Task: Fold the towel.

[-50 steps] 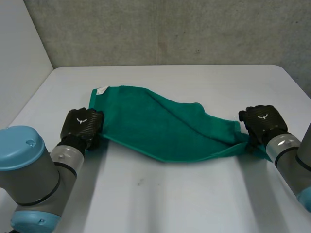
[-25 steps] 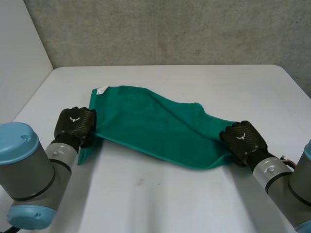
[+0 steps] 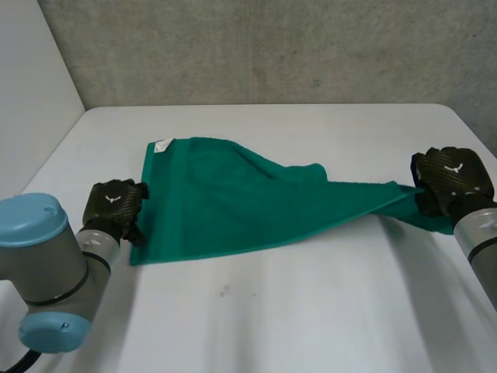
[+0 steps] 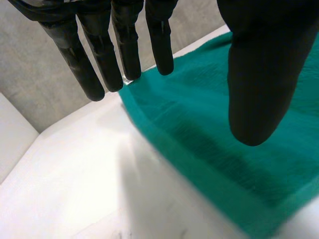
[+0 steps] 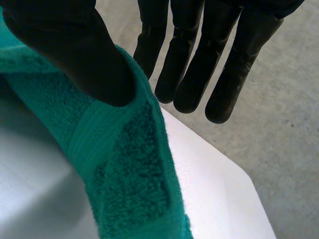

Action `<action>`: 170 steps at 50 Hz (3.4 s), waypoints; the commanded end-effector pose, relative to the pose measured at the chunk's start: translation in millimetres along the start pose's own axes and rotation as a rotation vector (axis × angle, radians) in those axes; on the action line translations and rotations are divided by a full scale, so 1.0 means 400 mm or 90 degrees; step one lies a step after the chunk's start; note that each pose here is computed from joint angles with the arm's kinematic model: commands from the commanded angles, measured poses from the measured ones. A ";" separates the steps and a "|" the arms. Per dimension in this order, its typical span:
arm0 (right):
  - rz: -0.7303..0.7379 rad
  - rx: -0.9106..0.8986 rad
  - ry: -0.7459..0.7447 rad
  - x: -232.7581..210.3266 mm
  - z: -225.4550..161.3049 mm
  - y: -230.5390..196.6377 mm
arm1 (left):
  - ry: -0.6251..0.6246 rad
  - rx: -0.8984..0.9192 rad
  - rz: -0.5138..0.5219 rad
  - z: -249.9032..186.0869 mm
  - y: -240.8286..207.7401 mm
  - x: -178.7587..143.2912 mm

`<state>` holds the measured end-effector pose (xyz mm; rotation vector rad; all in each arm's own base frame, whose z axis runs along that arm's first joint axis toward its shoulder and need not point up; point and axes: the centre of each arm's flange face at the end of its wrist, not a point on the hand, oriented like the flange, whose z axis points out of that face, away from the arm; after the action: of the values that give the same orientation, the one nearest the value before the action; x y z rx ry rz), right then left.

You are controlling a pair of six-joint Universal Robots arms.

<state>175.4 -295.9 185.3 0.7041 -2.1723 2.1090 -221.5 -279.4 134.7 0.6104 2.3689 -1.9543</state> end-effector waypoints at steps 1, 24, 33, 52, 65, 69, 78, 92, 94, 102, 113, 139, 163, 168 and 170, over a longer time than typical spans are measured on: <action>0.039 -0.035 0.005 0.010 -0.009 0.013 | -0.009 -0.010 -0.020 0.012 0.008 -0.011; -0.002 -0.053 0.013 0.021 -0.002 0.034 | 0.107 -0.066 0.028 -0.054 0.004 0.028; -0.001 -0.059 0.009 0.015 -0.004 0.041 | 0.113 -0.081 0.073 -0.017 0.037 0.035; -0.012 -0.070 0.004 0.010 0.000 0.058 | 0.106 -0.077 0.072 0.046 0.048 0.034; -0.011 -0.075 0.002 0.008 -0.001 0.064 | 0.102 -0.063 0.072 0.085 0.045 0.036; -0.012 -0.075 0.002 0.008 -0.001 0.064 | 0.098 -0.048 0.071 0.100 0.035 0.034; -0.019 -0.075 0.001 0.006 -0.002 0.064 | 0.086 -0.016 0.072 0.123 0.018 0.031; -0.057 -0.044 0.011 0.025 0.009 0.011 | 0.049 0.033 0.069 0.029 -0.077 -0.017; -0.098 -0.038 0.013 0.044 -0.014 -0.047 | 0.032 0.082 0.070 -0.018 -0.148 -0.040; -0.157 -0.017 0.030 0.111 -0.093 -0.264 | -0.014 0.226 0.066 -0.183 -0.362 -0.103; -0.209 -0.031 0.009 0.131 -0.166 -0.379 | -0.042 0.226 0.064 -0.239 -0.444 -0.157; -0.239 0.066 0.098 0.088 0.207 -0.388 | -0.051 0.270 0.081 0.127 -0.524 -0.151; -0.111 0.175 0.084 0.050 0.137 -0.341 | -0.068 0.326 -0.061 0.103 -0.394 -0.131; -0.127 0.029 0.025 -0.009 0.164 -0.165 | -0.021 0.205 -0.050 0.148 -0.226 -0.075; -0.139 -0.024 0.001 -0.030 0.167 -0.103 | -0.012 0.162 -0.049 0.160 -0.170 -0.060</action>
<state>219.7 -353.8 291.9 0.7570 -1.7846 2.2344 -232.4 -358.2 260.9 0.4206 1.9543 -2.5134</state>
